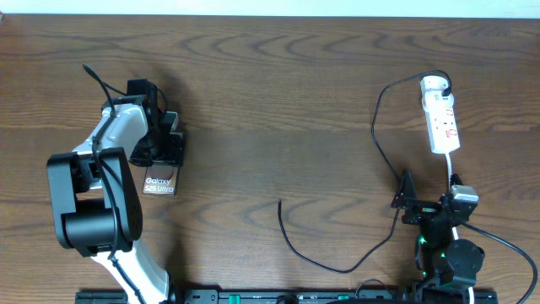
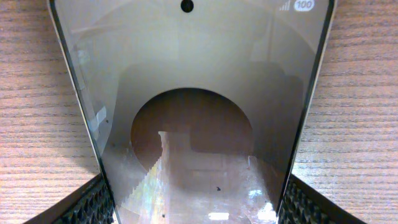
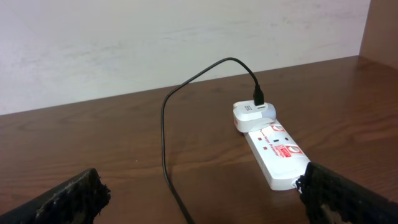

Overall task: Plug charger to phone and switch on socket
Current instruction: 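Close the left gripper on the phone's edge, then lift the phone with the left gripper and tilt it upright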

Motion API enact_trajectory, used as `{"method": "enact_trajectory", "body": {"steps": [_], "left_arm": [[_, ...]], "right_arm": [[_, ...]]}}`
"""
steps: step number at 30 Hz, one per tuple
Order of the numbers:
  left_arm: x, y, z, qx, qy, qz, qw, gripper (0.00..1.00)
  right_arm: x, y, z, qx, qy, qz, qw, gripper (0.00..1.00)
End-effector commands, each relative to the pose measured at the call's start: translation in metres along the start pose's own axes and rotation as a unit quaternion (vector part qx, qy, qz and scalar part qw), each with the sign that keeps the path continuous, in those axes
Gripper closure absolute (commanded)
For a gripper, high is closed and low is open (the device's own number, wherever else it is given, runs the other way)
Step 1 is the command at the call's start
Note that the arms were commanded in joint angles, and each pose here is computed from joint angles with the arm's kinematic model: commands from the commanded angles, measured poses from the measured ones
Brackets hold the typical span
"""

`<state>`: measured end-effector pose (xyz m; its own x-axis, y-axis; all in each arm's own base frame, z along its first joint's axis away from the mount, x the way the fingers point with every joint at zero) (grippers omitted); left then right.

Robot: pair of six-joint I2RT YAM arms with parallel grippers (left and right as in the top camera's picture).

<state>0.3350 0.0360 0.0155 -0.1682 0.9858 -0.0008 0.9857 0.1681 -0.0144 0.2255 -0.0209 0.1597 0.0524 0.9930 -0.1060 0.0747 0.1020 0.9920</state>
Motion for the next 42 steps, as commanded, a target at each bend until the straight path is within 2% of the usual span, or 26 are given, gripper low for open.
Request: {"method": "enact_trajectory", "body": {"steps": [1, 9, 14, 20, 22, 26, 28, 34, 38, 42], "left_arm": [[-0.002, -0.017, 0.02, 0.036, -0.005, 0.007, 0.999, 0.93], [-0.007, -0.013, 0.019, 0.029, -0.021, 0.007, 0.999, 0.93], [-0.009, 0.007, -0.003, -0.007, -0.025, 0.008, 1.0, 0.93], [-0.035, 0.049, -0.08, -0.117, -0.111, 0.014, 0.987, 0.93], [-0.05, 0.056, -0.124, -0.17, -0.159, 0.024, 0.972, 0.93], [-0.059, 0.051, -0.168, -0.213, -0.202, -0.003, 0.956, 0.93], [-0.066, 0.042, -0.195, -0.225, -0.242, -0.04, 0.943, 0.93], [-0.087, 0.02, -0.233, -0.177, -0.356, -0.162, 0.903, 0.93], [-0.111, 0.006, -0.253, -0.088, -0.459, -0.216, 0.857, 0.93], [-0.122, -0.005, -0.27, 0.01, -0.524, -0.279, 0.805, 0.93]], "right_arm": [[0.002, 0.0, 0.0, 0.0, 0.004, -0.004, 1.0, 0.01], [0.002, 0.0, 0.0, 0.0, 0.004, -0.004, 1.0, 0.01], [0.002, 0.0, 0.0, 0.0, 0.004, -0.004, 1.0, 0.01], [0.002, 0.0, 0.0, 0.0, 0.004, -0.004, 1.0, 0.01], [0.002, 0.0, 0.0, 0.0, 0.004, -0.004, 1.0, 0.01], [0.002, 0.0, 0.0, 0.0, 0.004, -0.004, 1.0, 0.01], [0.002, 0.0, 0.0, 0.0, 0.004, -0.004, 1.0, 0.01], [0.002, 0.0, 0.0, 0.0, 0.004, -0.004, 1.0, 0.01], [0.002, 0.0, 0.0, 0.0, 0.004, -0.004, 1.0, 0.01], [0.002, 0.0, 0.0, 0.0, 0.004, -0.004, 1.0, 0.01]]}}
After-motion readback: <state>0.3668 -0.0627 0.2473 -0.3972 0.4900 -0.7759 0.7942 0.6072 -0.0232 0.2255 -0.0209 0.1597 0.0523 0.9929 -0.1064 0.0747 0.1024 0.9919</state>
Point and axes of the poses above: each gripper's point midway between its finger pads, its own z axis out along the fingers, its own x axis along the line the jaws close on, y = z × x, the point moved 2 cm from there along -z, back along the fingers, and after that the axes turned 15 degrees about -z, right-handed, at the moved point
